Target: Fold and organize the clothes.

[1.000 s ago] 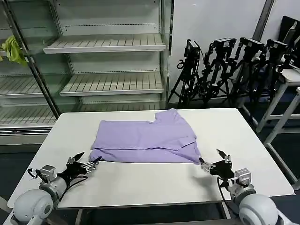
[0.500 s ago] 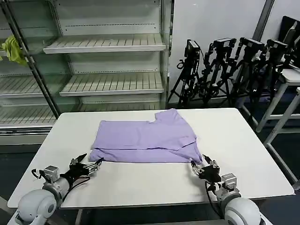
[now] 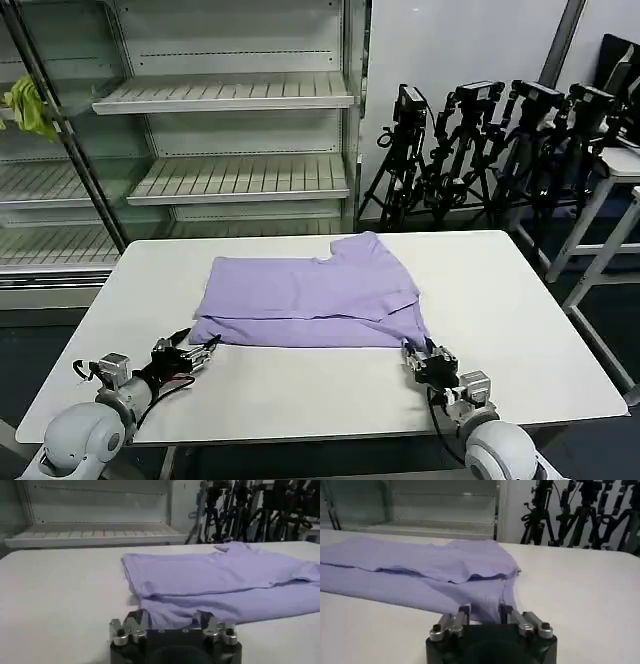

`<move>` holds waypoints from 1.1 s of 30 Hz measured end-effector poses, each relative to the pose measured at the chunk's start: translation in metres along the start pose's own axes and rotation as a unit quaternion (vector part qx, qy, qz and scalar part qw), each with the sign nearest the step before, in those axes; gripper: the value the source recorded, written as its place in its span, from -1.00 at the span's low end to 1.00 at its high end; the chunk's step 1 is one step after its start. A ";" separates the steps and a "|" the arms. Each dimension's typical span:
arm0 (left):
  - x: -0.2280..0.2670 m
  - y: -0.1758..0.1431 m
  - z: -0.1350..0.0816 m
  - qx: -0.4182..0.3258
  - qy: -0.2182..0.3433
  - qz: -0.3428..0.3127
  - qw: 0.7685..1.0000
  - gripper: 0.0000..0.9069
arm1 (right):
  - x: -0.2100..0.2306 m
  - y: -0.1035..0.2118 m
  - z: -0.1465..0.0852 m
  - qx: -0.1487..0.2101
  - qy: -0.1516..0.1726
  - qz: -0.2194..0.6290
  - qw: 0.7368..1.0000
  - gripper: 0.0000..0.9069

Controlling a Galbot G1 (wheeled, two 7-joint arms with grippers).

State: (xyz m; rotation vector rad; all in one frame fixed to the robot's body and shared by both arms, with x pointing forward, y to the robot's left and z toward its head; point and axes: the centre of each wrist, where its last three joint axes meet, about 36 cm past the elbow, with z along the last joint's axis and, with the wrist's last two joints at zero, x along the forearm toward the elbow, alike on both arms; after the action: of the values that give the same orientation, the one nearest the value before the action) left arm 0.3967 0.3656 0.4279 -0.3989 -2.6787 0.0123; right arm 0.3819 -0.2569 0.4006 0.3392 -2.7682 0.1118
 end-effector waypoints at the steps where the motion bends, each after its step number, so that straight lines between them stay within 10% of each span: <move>1: 0.000 0.000 0.000 0.000 0.000 0.000 1.000 -0.84 | 0.000 0.000 0.000 0.000 0.000 0.000 1.000 -1.00; 33: 0.029 0.000 0.002 -0.016 0.018 0.009 1.000 -0.89 | 0.045 -0.019 -0.012 0.016 0.009 -0.012 1.000 -1.00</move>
State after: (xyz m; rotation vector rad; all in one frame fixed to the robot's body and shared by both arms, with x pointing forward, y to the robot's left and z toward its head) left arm 0.3714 0.3739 0.4382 -0.4284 -2.6435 -0.0328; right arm 0.3495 -0.2836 0.4286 0.3772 -2.7472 0.1538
